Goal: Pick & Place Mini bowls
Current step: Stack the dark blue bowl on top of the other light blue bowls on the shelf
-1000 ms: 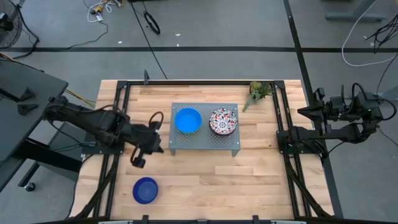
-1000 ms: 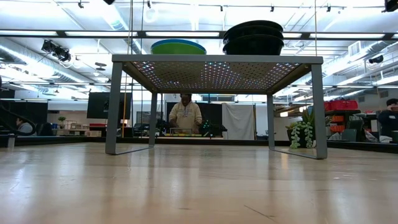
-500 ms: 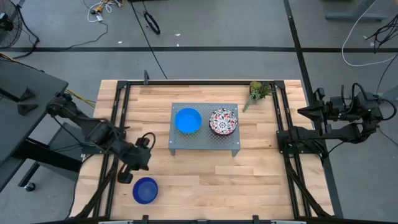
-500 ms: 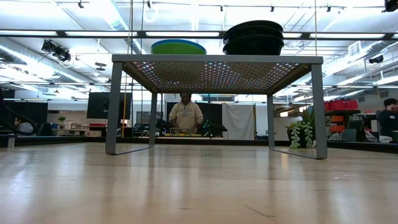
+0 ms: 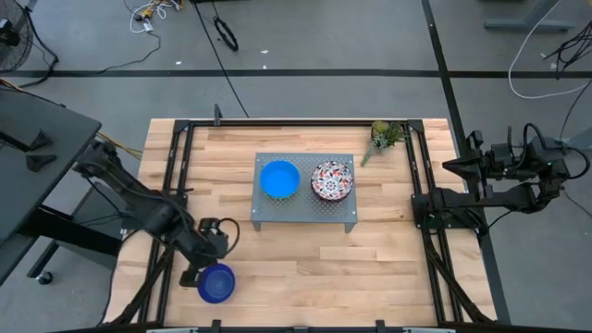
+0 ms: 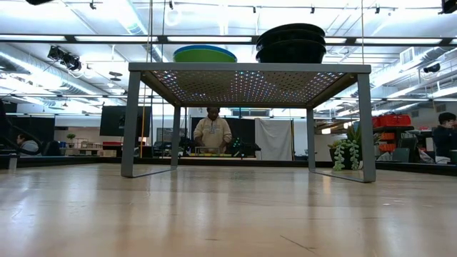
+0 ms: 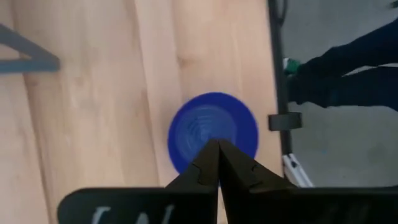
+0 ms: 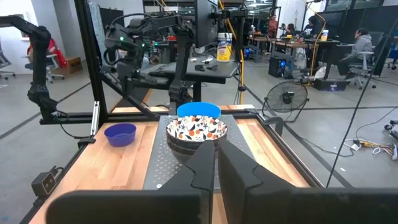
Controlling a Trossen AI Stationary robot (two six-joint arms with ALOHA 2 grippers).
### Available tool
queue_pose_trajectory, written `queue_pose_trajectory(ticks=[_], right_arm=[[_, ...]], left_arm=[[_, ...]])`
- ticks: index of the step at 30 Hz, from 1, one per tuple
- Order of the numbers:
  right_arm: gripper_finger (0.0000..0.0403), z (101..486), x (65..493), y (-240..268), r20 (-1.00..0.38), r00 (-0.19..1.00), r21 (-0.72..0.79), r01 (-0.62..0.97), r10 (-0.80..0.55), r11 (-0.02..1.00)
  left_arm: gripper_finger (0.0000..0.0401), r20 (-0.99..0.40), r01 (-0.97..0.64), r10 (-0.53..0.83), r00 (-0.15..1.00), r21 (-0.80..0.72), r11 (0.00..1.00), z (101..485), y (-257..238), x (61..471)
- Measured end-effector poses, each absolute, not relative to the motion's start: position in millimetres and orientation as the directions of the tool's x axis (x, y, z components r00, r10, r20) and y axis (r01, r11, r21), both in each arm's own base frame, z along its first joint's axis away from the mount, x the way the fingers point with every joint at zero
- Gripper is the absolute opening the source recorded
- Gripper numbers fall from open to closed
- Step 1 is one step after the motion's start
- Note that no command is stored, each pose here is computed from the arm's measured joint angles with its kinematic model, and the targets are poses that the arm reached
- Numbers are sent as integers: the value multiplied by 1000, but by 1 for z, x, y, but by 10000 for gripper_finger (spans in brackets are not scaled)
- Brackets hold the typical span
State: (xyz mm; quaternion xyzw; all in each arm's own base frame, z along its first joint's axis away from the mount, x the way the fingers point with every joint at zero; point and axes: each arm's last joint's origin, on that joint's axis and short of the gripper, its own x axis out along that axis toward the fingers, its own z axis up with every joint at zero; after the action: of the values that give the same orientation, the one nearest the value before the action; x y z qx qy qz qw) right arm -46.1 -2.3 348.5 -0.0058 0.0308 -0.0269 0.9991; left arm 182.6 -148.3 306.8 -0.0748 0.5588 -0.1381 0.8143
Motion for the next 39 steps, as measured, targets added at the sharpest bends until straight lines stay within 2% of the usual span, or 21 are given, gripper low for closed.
queue_pose_trajectory(ticks=[11, 15, 21, 29, 39], right_arm=[[23, 348, -46, -2, -61, 997, -13, 53, -54, 998], [23, 349, -46, -2, -61, 997, -13, 53, -54, 998], [23, 348, -46, -2, -61, 997, -13, 54, -54, 998], [23, 348, -46, -2, -61, 997, -13, 54, -54, 998], [23, 349, -46, -2, -61, 997, -13, 54, -54, 998]], left_arm=[[40, -951, 173, -225, 211, -191, 966, 286, -159, 185], [60, -956, 164, -247, 161, -221, 962, 283, -169, 178], [84, -954, -7, -267, 133, -271, 963, 283, -182, 163], [97, -957, -200, -216, 194, -254, 946, 282, -195, 148], [127, -968, -366, -175, 178, -230, 902, 245, -193, 140]])
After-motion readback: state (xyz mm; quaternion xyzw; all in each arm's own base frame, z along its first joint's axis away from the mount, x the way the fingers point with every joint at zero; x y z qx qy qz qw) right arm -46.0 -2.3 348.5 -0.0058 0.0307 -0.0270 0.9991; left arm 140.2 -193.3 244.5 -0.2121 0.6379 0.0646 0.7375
